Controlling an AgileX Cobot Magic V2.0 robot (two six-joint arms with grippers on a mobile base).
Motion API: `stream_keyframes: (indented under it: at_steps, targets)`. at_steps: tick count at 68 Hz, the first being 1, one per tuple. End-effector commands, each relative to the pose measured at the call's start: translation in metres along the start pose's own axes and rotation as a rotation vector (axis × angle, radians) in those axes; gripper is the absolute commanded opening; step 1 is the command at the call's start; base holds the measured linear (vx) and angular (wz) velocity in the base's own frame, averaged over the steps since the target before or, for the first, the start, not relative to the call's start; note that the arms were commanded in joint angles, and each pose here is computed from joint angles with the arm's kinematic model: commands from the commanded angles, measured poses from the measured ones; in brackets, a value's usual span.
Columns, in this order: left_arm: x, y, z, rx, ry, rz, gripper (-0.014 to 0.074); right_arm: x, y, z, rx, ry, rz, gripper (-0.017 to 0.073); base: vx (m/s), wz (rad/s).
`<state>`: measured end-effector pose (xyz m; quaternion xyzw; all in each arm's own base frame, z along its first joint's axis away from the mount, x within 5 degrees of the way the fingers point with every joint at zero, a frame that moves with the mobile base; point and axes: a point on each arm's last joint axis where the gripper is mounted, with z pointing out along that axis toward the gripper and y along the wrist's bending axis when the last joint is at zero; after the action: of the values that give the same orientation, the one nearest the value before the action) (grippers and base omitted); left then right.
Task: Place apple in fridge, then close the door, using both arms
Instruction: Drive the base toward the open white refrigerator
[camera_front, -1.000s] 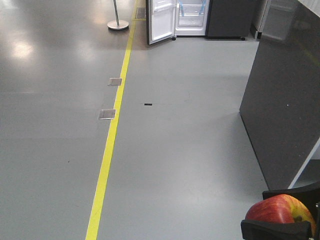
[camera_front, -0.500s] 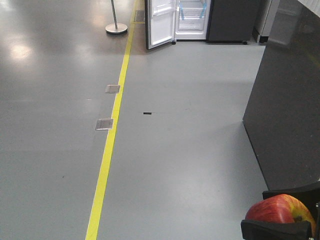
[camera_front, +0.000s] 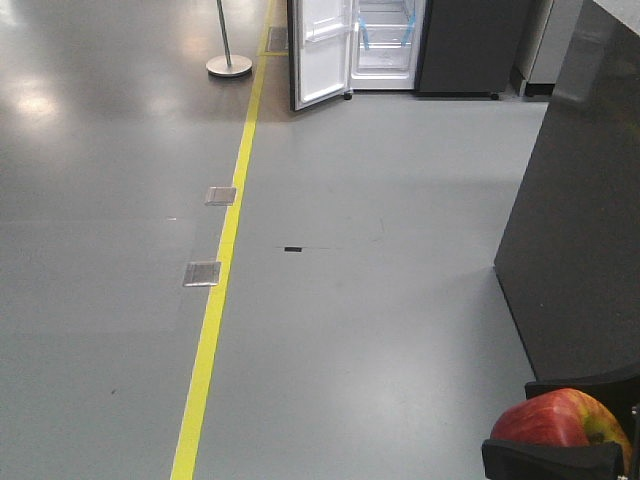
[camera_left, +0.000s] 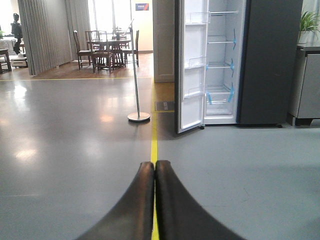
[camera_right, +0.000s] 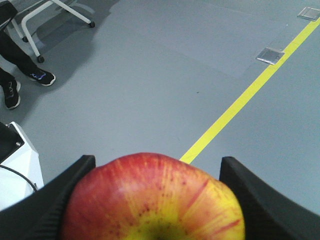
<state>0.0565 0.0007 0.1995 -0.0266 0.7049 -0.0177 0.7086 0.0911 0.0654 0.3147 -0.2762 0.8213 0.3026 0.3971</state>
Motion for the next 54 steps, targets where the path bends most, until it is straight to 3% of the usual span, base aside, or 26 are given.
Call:
stream_keyframes:
  at_steps: [1, 54]
  targets:
    - [-0.0028, -0.0004, -0.0008, 0.008, -0.072, -0.001, -0.0006, -0.0121, 0.0037, -0.0043, -0.012, -0.076, 0.001, 0.0206, 0.25, -0.01]
    - [-0.0028, -0.0004, -0.0008, 0.008, -0.072, -0.001, -0.0006, -0.0121, 0.0037, -0.0043, -0.012, -0.076, 0.001, 0.0206, 0.24, -0.03]
